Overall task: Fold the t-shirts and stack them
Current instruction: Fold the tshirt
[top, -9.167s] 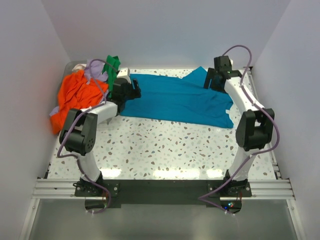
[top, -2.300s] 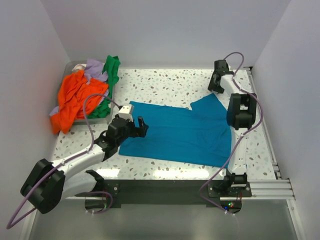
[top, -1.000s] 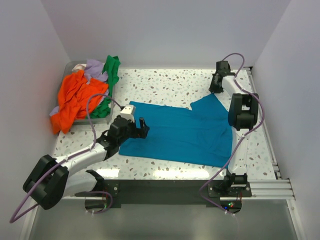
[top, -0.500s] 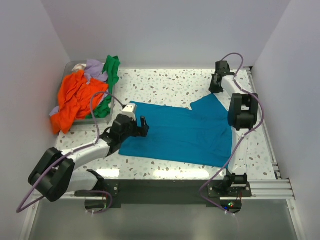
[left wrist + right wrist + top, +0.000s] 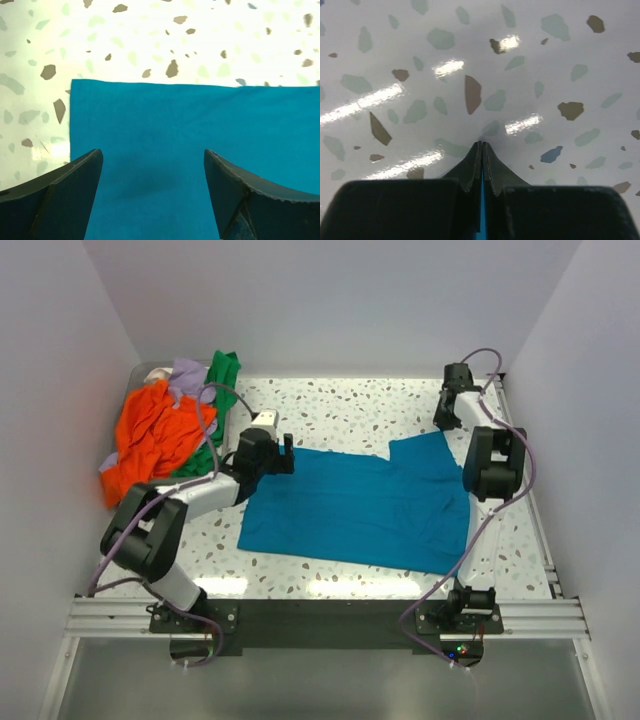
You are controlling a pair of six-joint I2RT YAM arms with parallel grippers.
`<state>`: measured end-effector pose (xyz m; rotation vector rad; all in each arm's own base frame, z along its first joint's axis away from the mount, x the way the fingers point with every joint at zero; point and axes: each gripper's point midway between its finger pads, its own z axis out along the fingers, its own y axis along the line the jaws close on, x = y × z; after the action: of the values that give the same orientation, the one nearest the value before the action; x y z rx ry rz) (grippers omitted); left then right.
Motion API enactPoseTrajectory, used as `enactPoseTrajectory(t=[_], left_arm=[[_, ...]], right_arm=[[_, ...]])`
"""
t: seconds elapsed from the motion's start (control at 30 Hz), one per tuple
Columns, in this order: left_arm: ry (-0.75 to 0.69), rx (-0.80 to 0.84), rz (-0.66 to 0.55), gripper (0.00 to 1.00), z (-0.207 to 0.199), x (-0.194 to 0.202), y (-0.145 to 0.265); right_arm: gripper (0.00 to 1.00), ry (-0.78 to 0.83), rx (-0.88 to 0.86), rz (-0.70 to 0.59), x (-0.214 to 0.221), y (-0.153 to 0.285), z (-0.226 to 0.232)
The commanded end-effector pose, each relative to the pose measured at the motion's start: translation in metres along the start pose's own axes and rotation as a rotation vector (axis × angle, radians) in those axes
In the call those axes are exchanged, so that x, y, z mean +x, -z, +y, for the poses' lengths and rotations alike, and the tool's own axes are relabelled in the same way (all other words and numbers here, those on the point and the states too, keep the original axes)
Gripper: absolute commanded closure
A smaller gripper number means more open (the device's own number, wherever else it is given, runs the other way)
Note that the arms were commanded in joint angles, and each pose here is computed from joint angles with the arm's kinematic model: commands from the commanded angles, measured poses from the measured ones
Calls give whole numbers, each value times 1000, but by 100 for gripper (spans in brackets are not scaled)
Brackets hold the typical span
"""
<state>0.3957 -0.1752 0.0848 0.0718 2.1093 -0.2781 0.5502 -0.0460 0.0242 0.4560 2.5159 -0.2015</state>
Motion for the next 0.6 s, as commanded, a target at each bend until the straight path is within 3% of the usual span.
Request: enactPoseTrajectory(t=[0.0,0.3,0.57], left_arm=[[-46,-58,-37,15,14,-29,-21],[-58,-198,37,32,58,-23,-50],[-61,-223,66,47,70,-16,-72]], right_arm=[[100,-7,101,85,22,3,-38],[100,-21,91,92,23,2,-43],[100,-27,55,95,24,3,-37]])
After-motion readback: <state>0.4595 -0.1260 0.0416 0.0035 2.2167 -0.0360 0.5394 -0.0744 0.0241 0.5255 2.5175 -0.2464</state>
